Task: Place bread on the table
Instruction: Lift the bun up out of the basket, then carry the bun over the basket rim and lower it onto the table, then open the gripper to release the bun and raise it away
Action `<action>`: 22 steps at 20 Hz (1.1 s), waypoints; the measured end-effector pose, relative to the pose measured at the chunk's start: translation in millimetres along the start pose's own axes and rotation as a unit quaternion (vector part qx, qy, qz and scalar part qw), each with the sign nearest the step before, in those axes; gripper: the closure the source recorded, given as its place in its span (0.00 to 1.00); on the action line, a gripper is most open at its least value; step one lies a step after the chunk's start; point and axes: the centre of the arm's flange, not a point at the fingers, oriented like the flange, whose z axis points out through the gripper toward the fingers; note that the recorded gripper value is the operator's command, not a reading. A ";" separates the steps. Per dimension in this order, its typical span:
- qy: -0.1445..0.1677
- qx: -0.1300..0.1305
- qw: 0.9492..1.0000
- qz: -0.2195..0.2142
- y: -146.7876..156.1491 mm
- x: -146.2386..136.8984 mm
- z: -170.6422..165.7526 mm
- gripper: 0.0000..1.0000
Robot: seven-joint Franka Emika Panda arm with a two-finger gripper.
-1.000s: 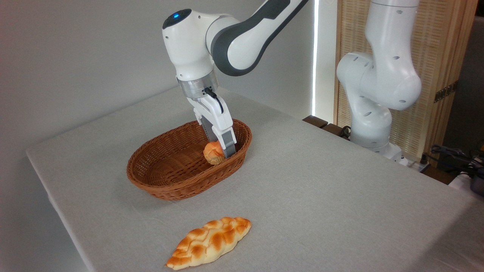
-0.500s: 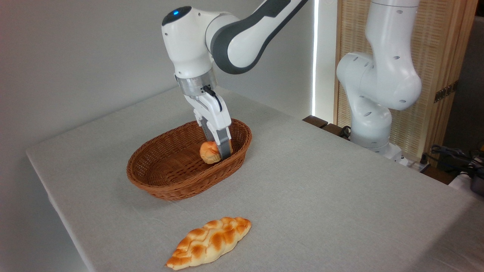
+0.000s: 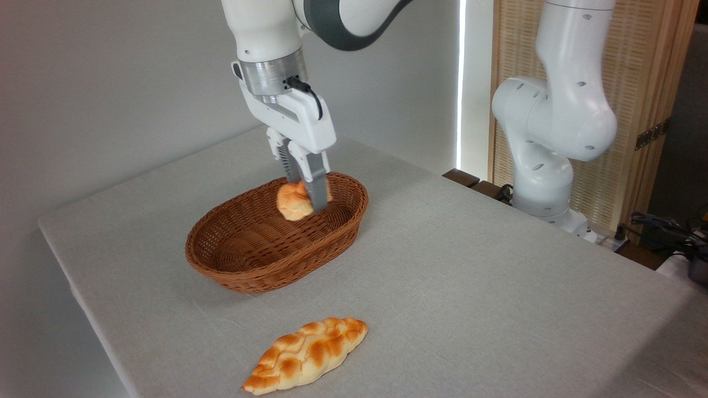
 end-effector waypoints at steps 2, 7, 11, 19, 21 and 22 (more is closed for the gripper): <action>-0.048 0.013 0.999 0.015 -3.2 -10.7 5.3 0.62; -0.067 -0.006 0.997 0.026 -49.0 -53.0 19.3 0.49; -0.063 -0.013 0.998 0.016 -60.5 -66.6 66.4 0.11; -0.062 -0.015 0.998 0.021 -54.1 -68.7 102.7 0.00; -0.061 -0.014 0.998 0.021 -54.0 -69.0 101.9 0.00; -0.061 -0.014 0.998 0.021 -54.0 -69.3 101.3 0.00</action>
